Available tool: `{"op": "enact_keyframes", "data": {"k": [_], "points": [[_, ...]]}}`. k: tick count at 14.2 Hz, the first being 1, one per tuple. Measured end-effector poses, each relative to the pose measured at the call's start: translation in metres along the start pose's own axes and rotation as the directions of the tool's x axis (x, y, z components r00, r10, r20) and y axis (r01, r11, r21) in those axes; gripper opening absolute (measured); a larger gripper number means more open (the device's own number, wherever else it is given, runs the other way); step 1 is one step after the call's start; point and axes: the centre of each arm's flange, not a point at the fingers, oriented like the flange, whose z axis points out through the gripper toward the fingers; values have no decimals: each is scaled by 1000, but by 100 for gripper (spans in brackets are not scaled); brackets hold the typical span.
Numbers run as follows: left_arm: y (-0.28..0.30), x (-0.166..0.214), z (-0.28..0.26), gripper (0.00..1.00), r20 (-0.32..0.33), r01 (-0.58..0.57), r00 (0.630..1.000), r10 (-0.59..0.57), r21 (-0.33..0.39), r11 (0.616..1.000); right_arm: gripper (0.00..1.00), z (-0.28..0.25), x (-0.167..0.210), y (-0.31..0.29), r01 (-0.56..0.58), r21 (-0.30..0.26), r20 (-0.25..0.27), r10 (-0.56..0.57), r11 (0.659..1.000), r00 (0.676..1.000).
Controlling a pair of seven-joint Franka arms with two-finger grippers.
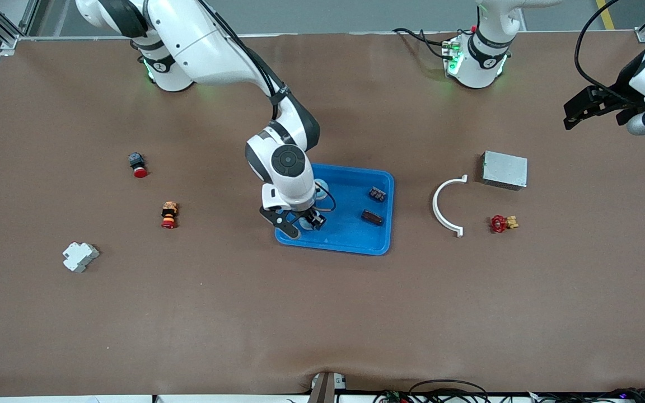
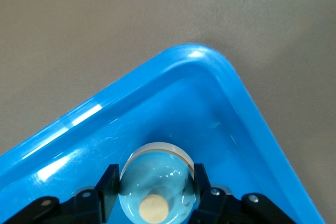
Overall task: Place electrolytic capacitor and blue bell in tray
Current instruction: 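Carry the bell with the right gripper and lower it into the tray, then open the right gripper to release the bell in the tray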
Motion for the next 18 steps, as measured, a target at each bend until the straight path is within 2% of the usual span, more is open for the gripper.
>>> {"op": "enact_keyframes", "data": {"k": [6, 8, 10, 11, 16, 18], "points": [[0, 0, 1, 100, 1, 0, 1000, 0, 0, 1000, 62, 7, -5, -1, -9, 7, -4, 9, 1000, 1000], [0, 0, 1, 100, 1, 0, 1000, 0, 0, 1000, 77, 10, -6, -1, -9, 5, -5, 9, 1000, 1000], [0, 0, 1, 100, 1, 0, 1000, 0, 0, 1000, 97, 15, -7, 0, -10, 4, -7, 10, 1000, 1000], [1, 0, 1, 100, 1, -1, 1000, 1, 0, 1000, 100, 16, -7, 0, -10, 3, -8, 10, 1000, 1000], [10, -2, 0, 100, 1, -19, 1000, 19, 3, 1000, 100, 13, -5, -2, 2, 9, -19, -2, 1000, 1000], [10, -2, 0, 100, 0, -19, 1000, 19, 3, 1000, 100, 5, 1, -5, 27, -19, -33, -27, 999, 999]]}}
